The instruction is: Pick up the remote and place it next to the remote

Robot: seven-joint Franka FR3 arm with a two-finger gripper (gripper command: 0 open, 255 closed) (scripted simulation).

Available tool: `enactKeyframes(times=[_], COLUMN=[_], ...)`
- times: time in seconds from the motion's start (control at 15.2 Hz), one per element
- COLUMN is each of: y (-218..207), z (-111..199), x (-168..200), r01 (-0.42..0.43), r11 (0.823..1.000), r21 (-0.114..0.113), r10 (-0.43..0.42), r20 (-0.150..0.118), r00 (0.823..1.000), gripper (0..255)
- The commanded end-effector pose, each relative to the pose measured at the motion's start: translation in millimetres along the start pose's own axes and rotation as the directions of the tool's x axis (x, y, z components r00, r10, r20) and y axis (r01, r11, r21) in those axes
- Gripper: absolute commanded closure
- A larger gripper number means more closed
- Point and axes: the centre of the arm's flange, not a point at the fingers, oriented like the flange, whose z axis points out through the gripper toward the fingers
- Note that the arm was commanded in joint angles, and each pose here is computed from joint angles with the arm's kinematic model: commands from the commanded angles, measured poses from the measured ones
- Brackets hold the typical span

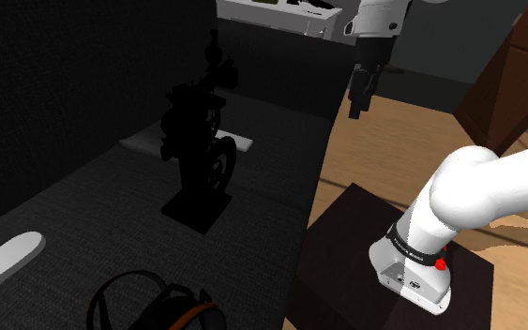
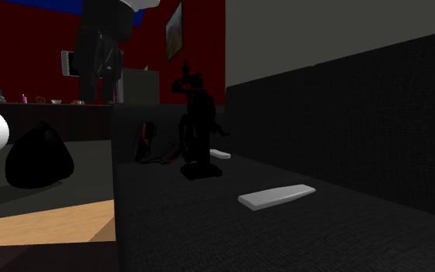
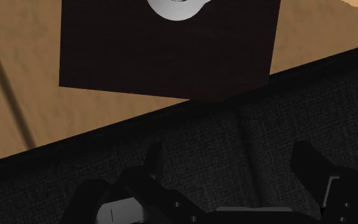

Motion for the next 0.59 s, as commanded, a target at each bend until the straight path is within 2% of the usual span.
enactKeyframes(times=[0.0,0.53], y=[0.0,-6.8], z=[0.0,33.0], x=[0.0,93.1], r01=[0.0,0.066], r11=[1.0,0.997], r21=[0.0,-0.038], r10=[0.0,-0.068], r20=[0.0,-0.044], r00=[1.0,0.997], gripper=[0,0])
